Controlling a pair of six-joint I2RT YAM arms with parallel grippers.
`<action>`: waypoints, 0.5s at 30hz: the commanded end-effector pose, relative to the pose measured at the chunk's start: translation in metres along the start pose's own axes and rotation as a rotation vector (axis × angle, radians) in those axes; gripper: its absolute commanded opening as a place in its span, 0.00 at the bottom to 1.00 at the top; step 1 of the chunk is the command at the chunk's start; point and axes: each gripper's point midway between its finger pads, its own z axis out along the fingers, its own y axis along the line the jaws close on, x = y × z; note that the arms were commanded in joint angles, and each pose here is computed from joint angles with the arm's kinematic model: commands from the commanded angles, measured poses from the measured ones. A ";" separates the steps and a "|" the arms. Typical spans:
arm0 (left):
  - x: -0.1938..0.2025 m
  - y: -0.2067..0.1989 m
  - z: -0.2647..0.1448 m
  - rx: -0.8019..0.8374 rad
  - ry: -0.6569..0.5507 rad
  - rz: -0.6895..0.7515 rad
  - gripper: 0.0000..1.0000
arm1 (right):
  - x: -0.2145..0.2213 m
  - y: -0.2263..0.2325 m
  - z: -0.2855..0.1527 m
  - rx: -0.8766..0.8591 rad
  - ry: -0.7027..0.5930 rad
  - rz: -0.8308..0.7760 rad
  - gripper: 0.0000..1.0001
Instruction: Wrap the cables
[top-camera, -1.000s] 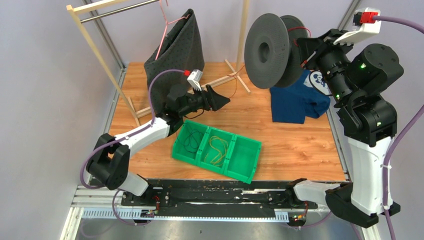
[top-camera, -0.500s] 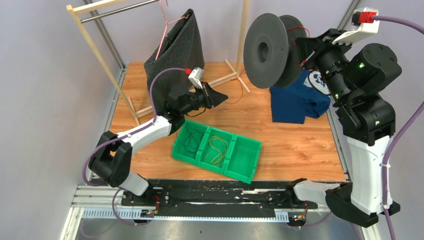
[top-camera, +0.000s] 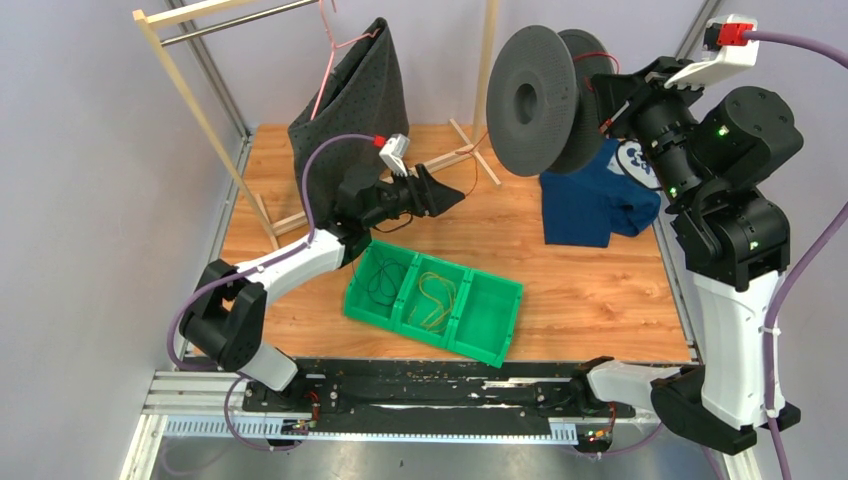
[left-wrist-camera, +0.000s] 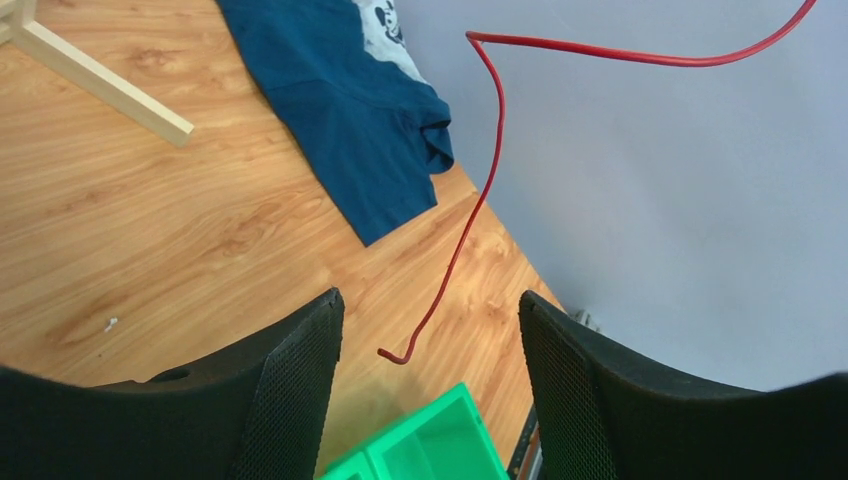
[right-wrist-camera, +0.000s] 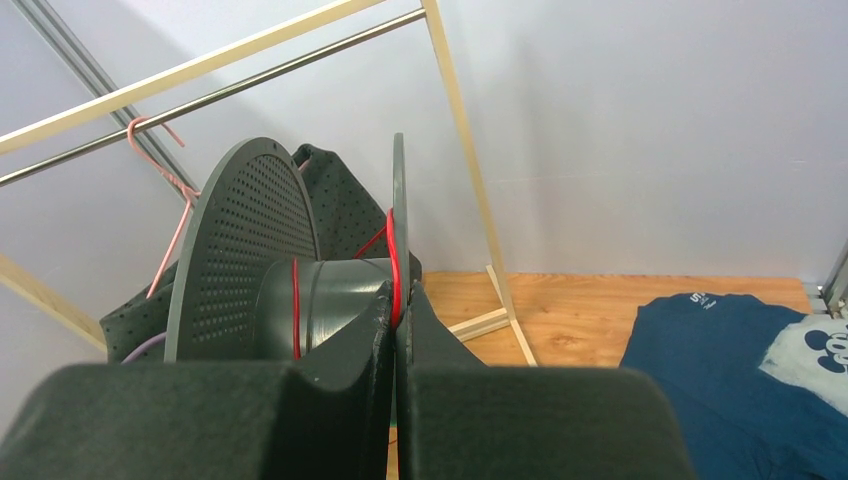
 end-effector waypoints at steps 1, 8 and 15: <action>0.000 -0.002 0.005 0.020 0.005 0.008 0.66 | -0.031 0.011 -0.007 -0.040 -0.112 0.043 0.01; 0.005 -0.008 0.013 0.056 0.005 -0.027 0.65 | -0.031 0.011 -0.007 -0.042 -0.114 0.045 0.01; 0.017 -0.012 0.019 0.084 0.044 -0.038 0.58 | -0.031 0.010 -0.009 -0.037 -0.116 0.039 0.01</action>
